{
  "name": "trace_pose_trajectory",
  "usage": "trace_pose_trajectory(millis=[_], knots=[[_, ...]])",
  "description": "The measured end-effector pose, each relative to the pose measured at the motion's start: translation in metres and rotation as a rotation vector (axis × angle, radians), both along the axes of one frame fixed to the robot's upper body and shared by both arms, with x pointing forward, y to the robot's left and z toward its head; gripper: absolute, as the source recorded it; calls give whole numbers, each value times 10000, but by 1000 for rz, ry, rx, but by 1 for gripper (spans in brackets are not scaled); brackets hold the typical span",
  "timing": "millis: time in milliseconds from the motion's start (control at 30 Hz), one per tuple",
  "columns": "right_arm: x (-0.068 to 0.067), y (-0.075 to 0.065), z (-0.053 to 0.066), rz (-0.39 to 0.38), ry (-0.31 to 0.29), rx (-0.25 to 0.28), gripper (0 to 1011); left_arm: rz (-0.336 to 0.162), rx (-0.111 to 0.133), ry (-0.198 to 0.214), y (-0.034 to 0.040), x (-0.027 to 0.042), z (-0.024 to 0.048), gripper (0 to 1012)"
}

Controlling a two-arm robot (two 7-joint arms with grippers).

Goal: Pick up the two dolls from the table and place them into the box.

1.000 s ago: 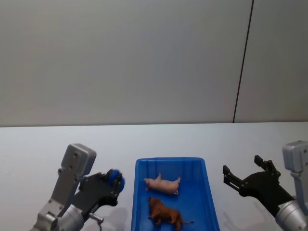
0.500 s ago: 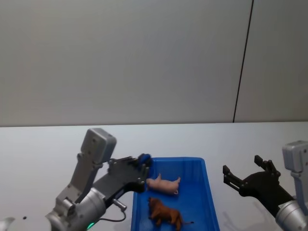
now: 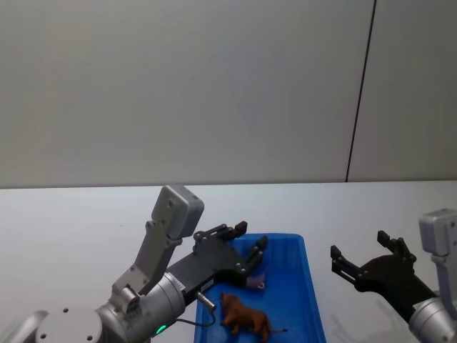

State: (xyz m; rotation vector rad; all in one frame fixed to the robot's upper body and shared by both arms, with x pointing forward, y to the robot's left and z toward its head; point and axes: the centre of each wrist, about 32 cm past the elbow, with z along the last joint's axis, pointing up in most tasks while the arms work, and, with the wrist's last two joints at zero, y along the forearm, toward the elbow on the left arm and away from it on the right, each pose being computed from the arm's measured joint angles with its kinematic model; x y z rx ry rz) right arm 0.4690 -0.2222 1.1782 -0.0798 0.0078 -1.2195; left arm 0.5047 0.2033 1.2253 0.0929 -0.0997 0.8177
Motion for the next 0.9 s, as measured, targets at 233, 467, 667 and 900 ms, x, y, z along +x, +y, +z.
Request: trace_pose_trajectory(millis=[233,467,667,900], knots=[[0,0,0,0,0,0,1001,-22,1,0,-48,29,6,618],[0,0,0,0,0,0,1001,-35,2,0,-76,45,8,835],[0,0,0,0,0,0,1001,-42,2,0,-90,55,12,979],[0,0,0,0,0,0,1001,-46,3,1,-100,59,12,1001]])
